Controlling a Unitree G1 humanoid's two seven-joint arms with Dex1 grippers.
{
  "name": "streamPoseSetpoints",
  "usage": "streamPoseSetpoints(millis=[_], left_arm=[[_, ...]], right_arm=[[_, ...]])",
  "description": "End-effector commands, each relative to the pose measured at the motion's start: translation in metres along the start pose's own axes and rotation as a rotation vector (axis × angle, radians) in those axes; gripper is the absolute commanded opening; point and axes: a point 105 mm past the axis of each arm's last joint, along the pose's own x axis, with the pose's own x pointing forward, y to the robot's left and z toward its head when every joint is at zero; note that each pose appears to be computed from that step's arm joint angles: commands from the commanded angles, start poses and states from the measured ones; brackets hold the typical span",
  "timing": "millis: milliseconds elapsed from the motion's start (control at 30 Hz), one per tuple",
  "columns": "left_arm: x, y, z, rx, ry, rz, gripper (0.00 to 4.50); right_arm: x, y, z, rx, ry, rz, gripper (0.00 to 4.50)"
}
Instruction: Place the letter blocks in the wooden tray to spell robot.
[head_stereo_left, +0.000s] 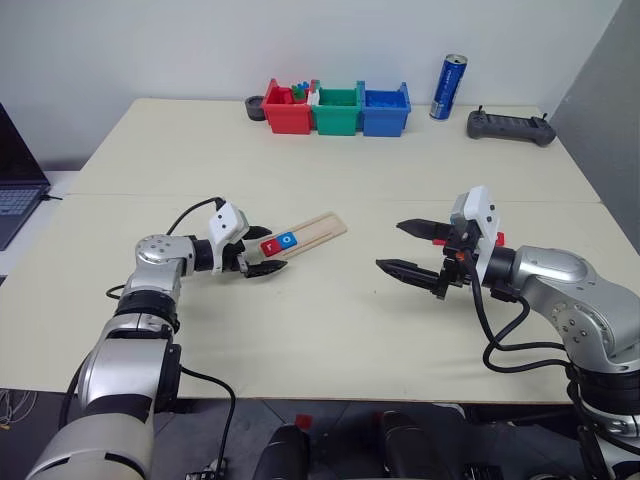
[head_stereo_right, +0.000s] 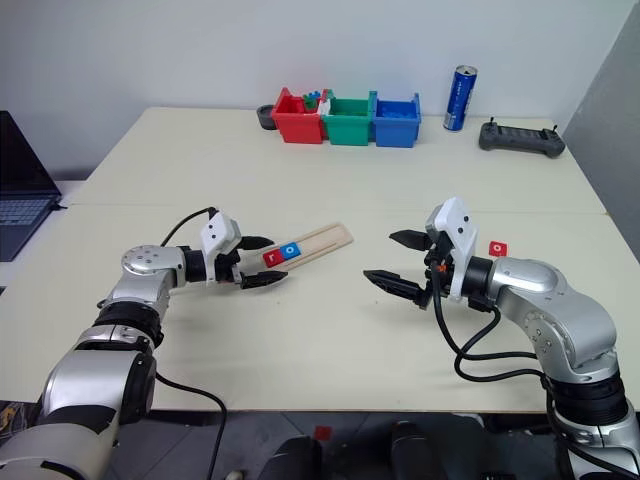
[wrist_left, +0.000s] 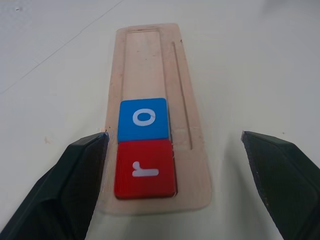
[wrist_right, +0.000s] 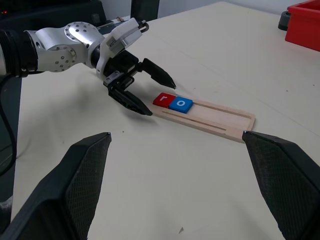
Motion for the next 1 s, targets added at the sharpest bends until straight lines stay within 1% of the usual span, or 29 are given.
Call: streamPoseSetpoints(millis=[33, 400, 1000], left_arm=[[-0.008, 0.013, 0.015, 0.045, -0.022, 0.05, 4.5], [0.001, 0.013, 0.005, 0.025, 0.031, 0.066, 4.5], [0.004, 0.007, -0.014, -0.015, 0.097, 0.07, 4.5]], right_arm=[[0.001, 0.003, 0.013, -0.038, -0.037, 0.016, 4.47], [-0.001, 0.003, 0.014, -0.036, -0.033, 0.011, 4.47], [-0.003, 0.005, 0.014, -0.036, -0.023, 0.012, 4.47]])
